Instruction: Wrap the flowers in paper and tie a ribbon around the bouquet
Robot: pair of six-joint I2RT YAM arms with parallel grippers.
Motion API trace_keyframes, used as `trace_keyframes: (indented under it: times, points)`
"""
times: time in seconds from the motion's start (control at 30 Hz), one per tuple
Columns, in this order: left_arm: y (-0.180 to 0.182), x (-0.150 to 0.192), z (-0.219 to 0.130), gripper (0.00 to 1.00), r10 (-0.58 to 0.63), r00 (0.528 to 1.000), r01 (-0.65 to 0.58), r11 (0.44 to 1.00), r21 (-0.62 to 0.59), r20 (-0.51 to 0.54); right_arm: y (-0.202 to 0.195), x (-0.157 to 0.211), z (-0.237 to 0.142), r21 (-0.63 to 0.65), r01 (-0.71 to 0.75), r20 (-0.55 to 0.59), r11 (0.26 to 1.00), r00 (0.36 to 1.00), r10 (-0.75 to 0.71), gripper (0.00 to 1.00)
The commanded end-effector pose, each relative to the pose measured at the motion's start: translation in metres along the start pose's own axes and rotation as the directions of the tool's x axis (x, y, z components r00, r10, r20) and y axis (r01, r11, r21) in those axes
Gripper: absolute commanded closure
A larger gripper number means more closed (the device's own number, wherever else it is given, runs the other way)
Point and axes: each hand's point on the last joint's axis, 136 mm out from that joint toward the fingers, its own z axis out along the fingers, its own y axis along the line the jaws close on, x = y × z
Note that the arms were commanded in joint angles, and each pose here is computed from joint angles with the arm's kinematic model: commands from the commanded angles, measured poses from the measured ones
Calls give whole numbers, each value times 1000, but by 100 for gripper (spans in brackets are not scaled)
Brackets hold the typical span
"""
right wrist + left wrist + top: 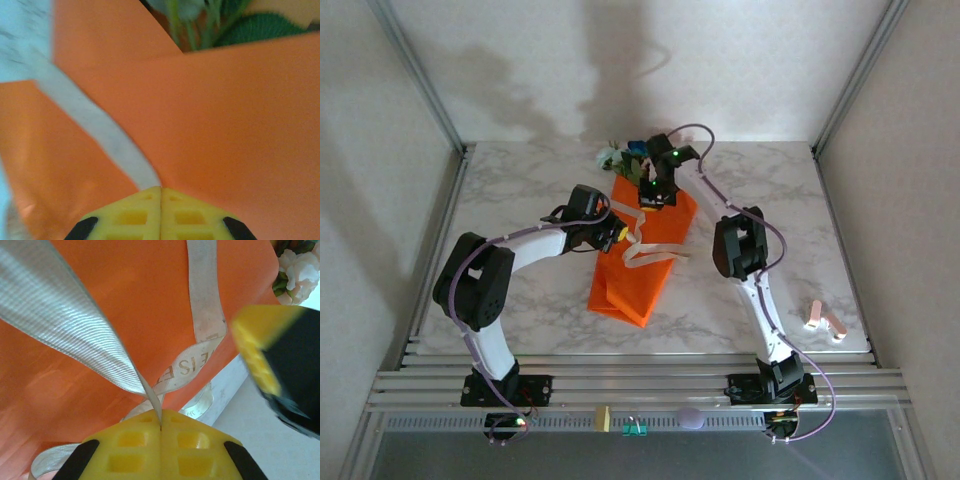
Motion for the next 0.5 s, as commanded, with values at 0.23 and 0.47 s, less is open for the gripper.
trace_keyframes:
  times: [0.23, 0.47]
  points:
    - [-22, 3, -5, 100, 35, 999, -35, 999, 30, 2, 52, 52, 6, -169, 101, -113, 980, 986, -121, 93]
    - [-21, 1, -5, 100, 37, 999, -37, 999, 21, 9, 55, 86, 3, -193, 90, -130, 977, 985, -117, 95]
